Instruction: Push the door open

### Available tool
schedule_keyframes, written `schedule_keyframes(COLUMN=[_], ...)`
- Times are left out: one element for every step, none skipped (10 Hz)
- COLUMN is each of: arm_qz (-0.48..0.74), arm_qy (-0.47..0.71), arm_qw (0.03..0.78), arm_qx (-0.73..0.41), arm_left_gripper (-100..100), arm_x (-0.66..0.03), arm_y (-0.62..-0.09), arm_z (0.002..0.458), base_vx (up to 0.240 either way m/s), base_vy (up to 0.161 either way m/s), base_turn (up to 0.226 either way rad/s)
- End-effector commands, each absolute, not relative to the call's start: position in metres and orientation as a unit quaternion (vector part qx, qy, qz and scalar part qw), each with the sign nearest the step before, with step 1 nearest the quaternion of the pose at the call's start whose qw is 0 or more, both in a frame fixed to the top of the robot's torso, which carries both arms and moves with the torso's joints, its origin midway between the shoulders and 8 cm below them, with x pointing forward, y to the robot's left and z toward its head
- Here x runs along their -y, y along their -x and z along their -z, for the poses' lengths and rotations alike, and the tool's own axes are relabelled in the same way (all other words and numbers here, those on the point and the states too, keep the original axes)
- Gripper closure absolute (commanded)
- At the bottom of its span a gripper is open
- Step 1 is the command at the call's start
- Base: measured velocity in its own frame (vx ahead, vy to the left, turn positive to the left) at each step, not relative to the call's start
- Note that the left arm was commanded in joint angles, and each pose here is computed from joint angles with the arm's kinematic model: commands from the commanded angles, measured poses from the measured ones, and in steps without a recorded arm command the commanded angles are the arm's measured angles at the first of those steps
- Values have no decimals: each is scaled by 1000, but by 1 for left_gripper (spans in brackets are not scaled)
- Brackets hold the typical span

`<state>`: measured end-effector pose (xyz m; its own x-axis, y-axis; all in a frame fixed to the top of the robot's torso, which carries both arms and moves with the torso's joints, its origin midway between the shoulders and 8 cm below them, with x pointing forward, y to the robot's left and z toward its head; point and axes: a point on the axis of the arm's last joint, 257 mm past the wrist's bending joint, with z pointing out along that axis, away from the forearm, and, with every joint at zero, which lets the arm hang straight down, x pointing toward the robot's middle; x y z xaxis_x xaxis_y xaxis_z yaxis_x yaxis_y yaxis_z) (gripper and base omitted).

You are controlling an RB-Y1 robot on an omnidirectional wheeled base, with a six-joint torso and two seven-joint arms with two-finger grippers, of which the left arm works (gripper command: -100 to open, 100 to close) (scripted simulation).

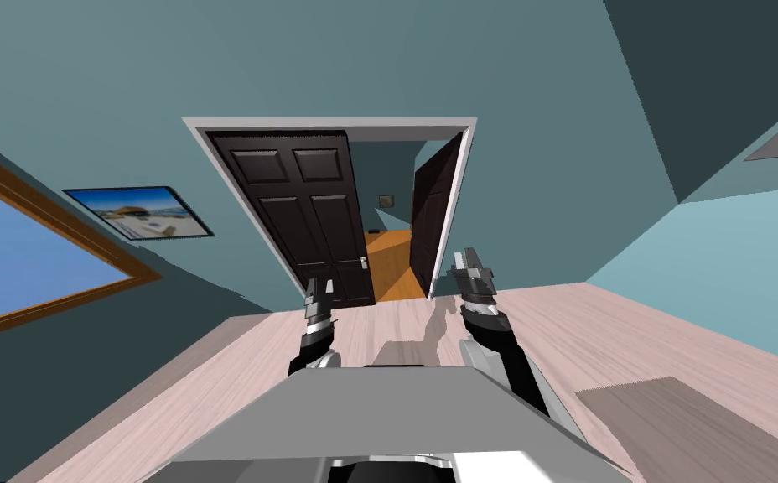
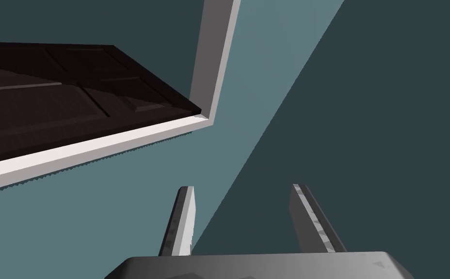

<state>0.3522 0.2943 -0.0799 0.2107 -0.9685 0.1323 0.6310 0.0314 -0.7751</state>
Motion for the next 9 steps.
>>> schedule_keyframes(arm_qz=[579, 575, 570, 565, 560, 554, 549, 543, 537], arm_qy=[387, 394, 402, 410, 417, 425, 432, 440, 448], arm_qw=[681, 681, 680, 680, 679, 679, 678, 678, 678], arm_qx=[-226, -226, -226, -226, -227, -227, -228, -228, -229], arm_left_gripper=[-100, -100, -100, -100, -100, -100, -100, -100, -100], arm_x=[-296, -298, -300, -302, -304, -306, -308, -309, -311], arm_y=[-352, -352, -352, -351, -351, -350, -349, -348, -347], arm_z=[94, 101, 110, 118, 126, 134, 142, 151, 159], base_vx=[83, 83, 84, 77, 73, 76, 83, 83, 85], base_vy=[51, 46, 45, 46, 57, 65, 63, 56, 74], base_turn=[-166, -159, -198, -207, -188, -196, -201, -202, -159])
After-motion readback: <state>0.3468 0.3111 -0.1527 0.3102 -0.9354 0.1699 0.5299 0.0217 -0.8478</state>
